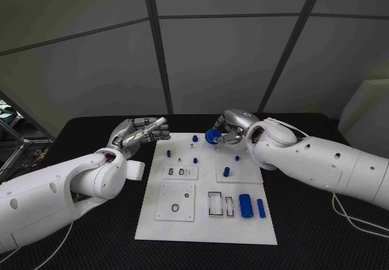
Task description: Assemble the parts on the task board
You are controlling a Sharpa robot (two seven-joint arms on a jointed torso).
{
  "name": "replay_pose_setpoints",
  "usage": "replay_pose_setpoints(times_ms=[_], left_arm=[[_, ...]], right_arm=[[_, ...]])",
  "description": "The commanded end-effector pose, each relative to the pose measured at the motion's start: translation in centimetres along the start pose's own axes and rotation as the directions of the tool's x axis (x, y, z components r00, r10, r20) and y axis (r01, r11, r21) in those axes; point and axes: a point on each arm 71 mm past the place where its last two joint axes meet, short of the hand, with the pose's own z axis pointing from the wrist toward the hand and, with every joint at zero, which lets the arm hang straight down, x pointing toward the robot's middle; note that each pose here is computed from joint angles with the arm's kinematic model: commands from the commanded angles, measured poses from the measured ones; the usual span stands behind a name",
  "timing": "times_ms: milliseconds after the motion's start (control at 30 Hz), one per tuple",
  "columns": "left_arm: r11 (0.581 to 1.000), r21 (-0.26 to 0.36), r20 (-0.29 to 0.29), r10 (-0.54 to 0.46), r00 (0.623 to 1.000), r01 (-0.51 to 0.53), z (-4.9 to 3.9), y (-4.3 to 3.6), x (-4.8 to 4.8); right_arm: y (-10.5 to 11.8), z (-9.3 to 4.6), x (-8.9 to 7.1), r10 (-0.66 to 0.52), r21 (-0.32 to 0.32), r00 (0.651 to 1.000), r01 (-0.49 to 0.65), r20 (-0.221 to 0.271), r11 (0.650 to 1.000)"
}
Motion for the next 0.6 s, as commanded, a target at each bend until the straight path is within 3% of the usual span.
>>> replay_pose_setpoints(times_ms=[33, 333, 600], left_arm=[[1.0, 0.012, -0.014, -0.001, 1.0, 0.001, 0.05, -0.19, 0.2], [1.0, 0.012, -0.017, -0.003, 1.0, 0.003, 0.1, -0.17, 0.37], [1.0, 0.011, -0.018, -0.003, 1.0, 0.004, 0.12, -0.16, 0.42]], right_arm=[[1.4, 0.5, -0.2, -0.061, -0.039, 0.996, 0.064, 0.067, 0.997], [4.1, 1.8, 2.2, -0.086, -0.077, 0.996, 0.087, 0.018, 0.993], [5.1, 2.6, 3.5, -0.099, -0.093, 0.995, 0.097, -0.022, 0.991]])
